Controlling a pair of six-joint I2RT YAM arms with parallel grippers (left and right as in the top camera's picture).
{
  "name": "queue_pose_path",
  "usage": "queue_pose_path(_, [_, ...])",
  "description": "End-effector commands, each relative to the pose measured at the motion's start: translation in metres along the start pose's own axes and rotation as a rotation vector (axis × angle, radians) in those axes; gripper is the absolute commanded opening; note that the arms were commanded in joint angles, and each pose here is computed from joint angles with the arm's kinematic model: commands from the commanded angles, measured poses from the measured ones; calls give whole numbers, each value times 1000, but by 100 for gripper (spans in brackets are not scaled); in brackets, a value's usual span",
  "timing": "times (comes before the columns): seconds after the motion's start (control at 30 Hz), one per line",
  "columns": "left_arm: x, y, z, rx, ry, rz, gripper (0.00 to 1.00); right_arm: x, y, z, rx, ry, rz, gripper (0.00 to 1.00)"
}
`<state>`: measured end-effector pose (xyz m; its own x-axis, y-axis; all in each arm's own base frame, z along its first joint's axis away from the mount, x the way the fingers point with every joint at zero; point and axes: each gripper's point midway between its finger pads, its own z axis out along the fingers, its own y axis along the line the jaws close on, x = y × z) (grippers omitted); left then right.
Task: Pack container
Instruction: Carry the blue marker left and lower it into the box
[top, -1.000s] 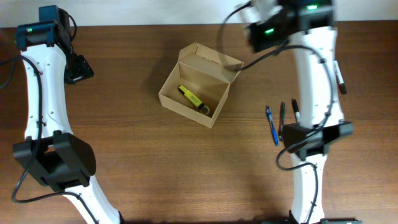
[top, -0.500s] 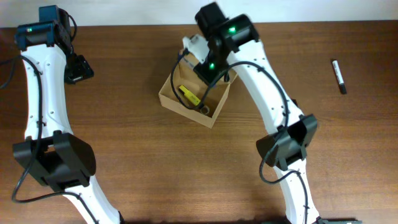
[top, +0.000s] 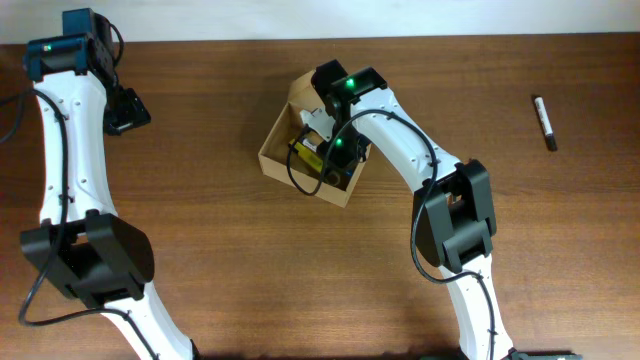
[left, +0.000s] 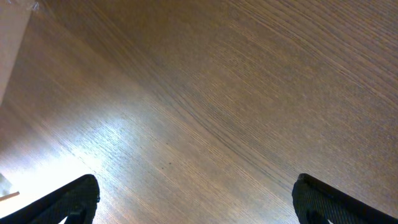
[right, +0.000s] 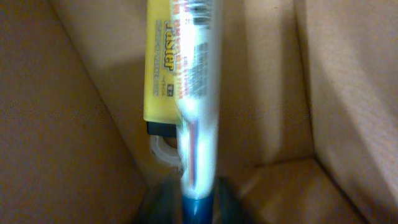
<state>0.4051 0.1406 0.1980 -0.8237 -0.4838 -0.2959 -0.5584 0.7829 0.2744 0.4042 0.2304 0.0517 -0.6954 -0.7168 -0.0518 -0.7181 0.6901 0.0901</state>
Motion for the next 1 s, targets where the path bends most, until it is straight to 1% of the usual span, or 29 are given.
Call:
queue_pose_path(0.0, [1, 3, 6, -13, 12, 9, 100, -3, 1, -3, 2, -11, 51, 34])
queue_pose_path(0.07, [1, 3, 6, -13, 12, 9, 100, -9, 1, -12, 8, -37, 61, 35])
queue_pose_path(0.17, [1, 3, 6, -13, 12, 9, 100, -17, 1, -38, 25, -92, 63, 43])
queue_pose_path(0.3, [1, 3, 6, -13, 12, 9, 100, -37, 0, -102, 71, -244, 68, 46])
queue_pose_path(0.33, [1, 3, 6, -13, 12, 9, 100, -42, -4, -120, 94, -292, 77, 48])
queue_pose_path(0.43, [1, 3, 6, -13, 12, 9, 100, -46, -22, -177, 191, -422, 111, 54])
queue_pose_path(0.5, [1, 3, 6, -13, 12, 9, 100, -43, -41, -205, 268, -476, 143, 57])
queue_pose_path(0.57, [1, 3, 6, -13, 12, 9, 100, -35, -69, -224, 353, -501, 196, 58])
queue_pose_path(0.67, [0, 3, 6, -13, 12, 9, 100, -12, -116, -231, 439, -481, 278, 59])
queue_pose_path(0.73, [1, 3, 6, -13, 12, 9, 100, 4, -144, -229, 454, -460, 326, 60])
queue_pose_path(0.77, [1, 3, 6, -13, 12, 9, 100, 14, -160, -227, 459, -449, 359, 62])
queue_pose_path(0.9, [1, 3, 6, -13, 12, 9, 100, 56, -218, -220, 470, -417, 493, 63])
queue_pose_path(0.97, [1, 3, 6, -13, 12, 9, 100, 77, -243, -212, 436, -415, 555, 63])
